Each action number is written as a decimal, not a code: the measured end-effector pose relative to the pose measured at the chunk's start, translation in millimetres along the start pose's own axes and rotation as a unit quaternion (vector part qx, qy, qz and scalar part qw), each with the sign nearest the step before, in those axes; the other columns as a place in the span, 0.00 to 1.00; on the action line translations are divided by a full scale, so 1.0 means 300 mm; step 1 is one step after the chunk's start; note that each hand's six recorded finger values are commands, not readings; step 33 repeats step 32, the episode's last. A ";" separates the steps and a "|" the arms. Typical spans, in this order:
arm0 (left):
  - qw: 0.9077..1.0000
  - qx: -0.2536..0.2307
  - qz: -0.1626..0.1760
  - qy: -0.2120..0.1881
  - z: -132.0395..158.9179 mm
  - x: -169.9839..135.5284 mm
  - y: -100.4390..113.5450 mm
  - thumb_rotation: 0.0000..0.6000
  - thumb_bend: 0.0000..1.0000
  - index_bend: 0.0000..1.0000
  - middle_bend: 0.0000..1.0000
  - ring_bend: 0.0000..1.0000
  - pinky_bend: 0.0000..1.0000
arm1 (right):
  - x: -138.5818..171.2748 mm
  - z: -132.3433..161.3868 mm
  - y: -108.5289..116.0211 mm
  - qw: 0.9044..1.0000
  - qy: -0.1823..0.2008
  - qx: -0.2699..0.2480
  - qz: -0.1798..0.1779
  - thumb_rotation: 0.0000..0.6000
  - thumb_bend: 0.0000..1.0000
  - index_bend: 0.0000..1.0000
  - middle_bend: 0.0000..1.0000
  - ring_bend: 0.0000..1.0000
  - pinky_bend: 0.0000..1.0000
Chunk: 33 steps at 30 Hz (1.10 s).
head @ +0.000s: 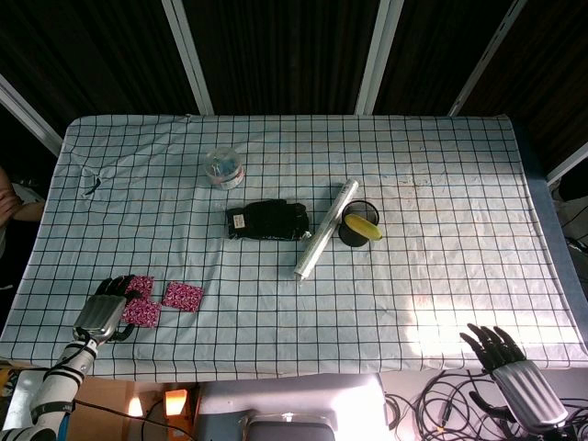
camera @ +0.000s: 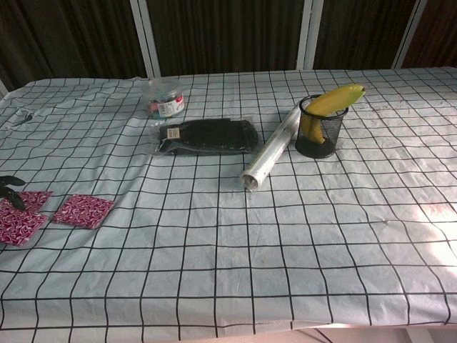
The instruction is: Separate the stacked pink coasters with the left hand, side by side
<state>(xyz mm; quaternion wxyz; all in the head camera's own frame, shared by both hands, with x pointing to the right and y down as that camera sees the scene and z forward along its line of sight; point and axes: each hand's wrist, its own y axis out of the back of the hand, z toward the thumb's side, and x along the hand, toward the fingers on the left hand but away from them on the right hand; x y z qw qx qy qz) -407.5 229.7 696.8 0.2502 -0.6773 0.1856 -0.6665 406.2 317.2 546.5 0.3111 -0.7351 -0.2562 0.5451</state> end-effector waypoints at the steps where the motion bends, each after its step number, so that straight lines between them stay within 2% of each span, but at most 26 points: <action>1: 1.000 -0.001 -0.004 0.001 -0.001 0.000 -0.006 1.00 0.35 0.20 0.00 0.00 0.00 | 0.000 0.000 0.000 1.000 0.000 0.000 0.000 1.00 0.20 0.00 0.00 0.00 0.00; 4: 1.000 -0.003 -0.015 0.006 -0.008 -0.004 -0.020 1.00 0.34 0.06 0.00 0.00 0.00 | 0.001 -0.001 0.002 1.000 -0.001 -0.001 -0.001 1.00 0.20 0.00 0.00 0.00 0.00; 6: 1.000 -0.003 -0.019 0.008 -0.009 -0.011 -0.022 1.00 0.33 0.01 0.00 0.00 0.00 | 0.002 -0.004 0.002 1.000 -0.002 -0.001 -0.001 1.00 0.20 0.00 0.00 0.00 0.00; 11: 1.000 -0.003 -0.006 0.008 -0.014 -0.042 -0.004 1.00 0.32 0.00 0.00 0.00 0.00 | 0.004 -0.004 0.001 1.000 -0.002 -0.001 -0.001 1.00 0.20 0.00 0.00 0.00 0.00; 17: 1.000 -0.001 0.027 0.003 -0.020 -0.124 0.042 1.00 0.33 0.00 0.00 0.00 0.00 | 0.006 -0.003 0.002 1.000 -0.003 0.000 -0.004 1.00 0.20 0.00 0.00 0.00 0.00; 20: 0.998 -0.005 0.061 -0.007 -0.020 -0.175 0.062 1.00 0.33 0.00 0.00 0.00 0.00 | 0.009 -0.005 0.007 1.000 -0.004 -0.001 -0.007 1.00 0.20 0.00 0.00 0.00 0.00; 23: 0.993 -0.019 0.115 -0.016 -0.029 -0.241 0.077 1.00 0.33 0.00 0.00 0.00 0.00 | 0.012 -0.009 0.015 1.000 -0.007 -0.002 -0.014 1.00 0.20 0.00 0.00 0.00 0.00; 26: 0.982 -0.029 0.186 -0.024 -0.056 -0.316 0.080 1.00 0.33 0.00 0.00 0.00 0.00 | 0.013 -0.011 0.021 1.000 -0.009 -0.003 -0.020 1.00 0.20 0.00 0.00 0.00 0.00; 29: 0.969 -0.033 0.240 -0.039 -0.077 -0.394 0.053 1.00 0.33 0.00 0.00 0.00 0.00 | 0.013 -0.011 0.022 1.000 -0.010 -0.002 -0.020 1.00 0.20 0.00 0.00 0.00 0.00; 32: 0.966 -0.031 0.250 -0.051 -0.084 -0.456 -0.013 1.00 0.33 0.00 0.00 0.00 0.00 | 0.010 -0.009 0.016 1.000 -0.009 0.001 -0.018 1.00 0.20 0.00 0.00 0.00 0.00; 33: 0.966 -0.031 0.250 -0.051 -0.084 -0.456 -0.013 1.00 0.33 0.00 0.00 0.00 0.00 | 0.010 -0.009 0.016 1.000 -0.009 0.001 -0.018 1.00 0.20 0.00 0.00 0.00 0.00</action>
